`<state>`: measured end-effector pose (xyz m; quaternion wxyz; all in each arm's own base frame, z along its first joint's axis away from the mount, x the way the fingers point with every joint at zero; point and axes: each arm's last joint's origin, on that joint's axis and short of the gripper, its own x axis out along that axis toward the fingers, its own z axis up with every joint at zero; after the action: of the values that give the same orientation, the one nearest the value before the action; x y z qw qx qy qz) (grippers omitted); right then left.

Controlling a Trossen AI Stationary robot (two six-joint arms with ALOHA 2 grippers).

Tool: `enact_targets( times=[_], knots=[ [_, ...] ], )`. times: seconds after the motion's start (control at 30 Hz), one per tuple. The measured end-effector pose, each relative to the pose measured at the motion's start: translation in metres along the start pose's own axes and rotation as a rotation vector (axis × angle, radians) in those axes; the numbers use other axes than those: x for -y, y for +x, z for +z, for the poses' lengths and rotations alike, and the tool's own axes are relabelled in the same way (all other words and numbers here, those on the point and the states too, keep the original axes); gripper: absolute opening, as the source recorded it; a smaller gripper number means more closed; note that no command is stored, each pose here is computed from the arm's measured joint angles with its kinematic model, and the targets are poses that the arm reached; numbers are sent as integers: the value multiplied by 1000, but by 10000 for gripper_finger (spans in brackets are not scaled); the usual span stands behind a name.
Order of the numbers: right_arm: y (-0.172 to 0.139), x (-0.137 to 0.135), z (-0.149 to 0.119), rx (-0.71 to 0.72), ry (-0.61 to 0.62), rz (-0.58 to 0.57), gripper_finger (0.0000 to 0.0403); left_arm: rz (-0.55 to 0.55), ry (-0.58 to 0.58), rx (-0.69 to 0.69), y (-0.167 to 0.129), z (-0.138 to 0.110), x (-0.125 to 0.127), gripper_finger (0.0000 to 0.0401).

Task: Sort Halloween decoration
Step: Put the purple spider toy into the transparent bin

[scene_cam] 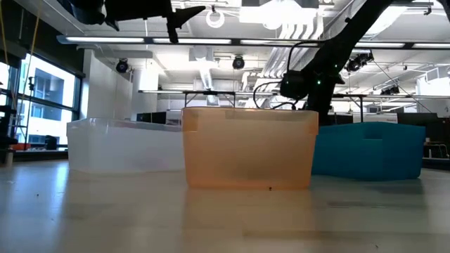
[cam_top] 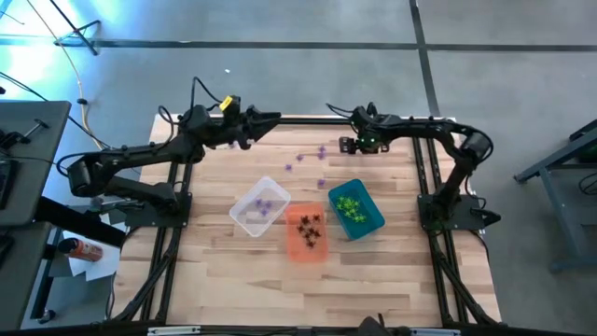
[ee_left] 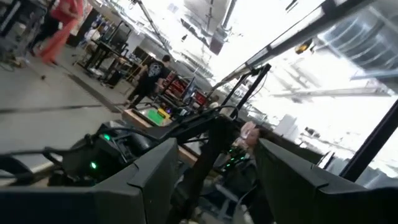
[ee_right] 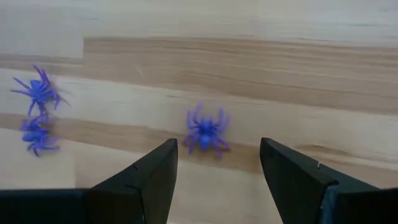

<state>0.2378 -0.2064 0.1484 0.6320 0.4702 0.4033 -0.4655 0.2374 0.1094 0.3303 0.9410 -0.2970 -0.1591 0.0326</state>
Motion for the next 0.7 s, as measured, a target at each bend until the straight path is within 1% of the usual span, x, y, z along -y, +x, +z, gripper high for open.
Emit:
enact_targets(
  times=[0.13, 0.27, 0.37, 0.47, 0.53, 0.63, 0.67, 0.7],
  knots=[
    [5, -3, 3, 38, 29, 13, 224, 3, 74, 0, 0, 0, -1, 202],
    [12, -2, 1, 18, 35, -9, 224, -15, 100, -16, -1, 2, -2, 202],
    [17, -3, 0, 18, 28, -41, 206, -29, 103, -36, -2, 3, -5, 202],
    [18, -5, -4, 36, 12, -70, 162, -30, 102, -52, -3, 4, -7, 202],
    [17, -7, -7, 50, -4, -92, 116, -19, 102, -54, -4, 5, -9, 202],
    [14, -12, -13, 60, -42, -101, 36, -11, 108, -50, -6, 9, -13, 202],
    [12, -14, -15, 52, -56, -93, 19, -16, 112, -55, -7, 11, -15, 202],
    [9, -15, -18, 43, -77, -81, 12, -24, 115, -63, -9, 13, -17, 202]
  ],
)
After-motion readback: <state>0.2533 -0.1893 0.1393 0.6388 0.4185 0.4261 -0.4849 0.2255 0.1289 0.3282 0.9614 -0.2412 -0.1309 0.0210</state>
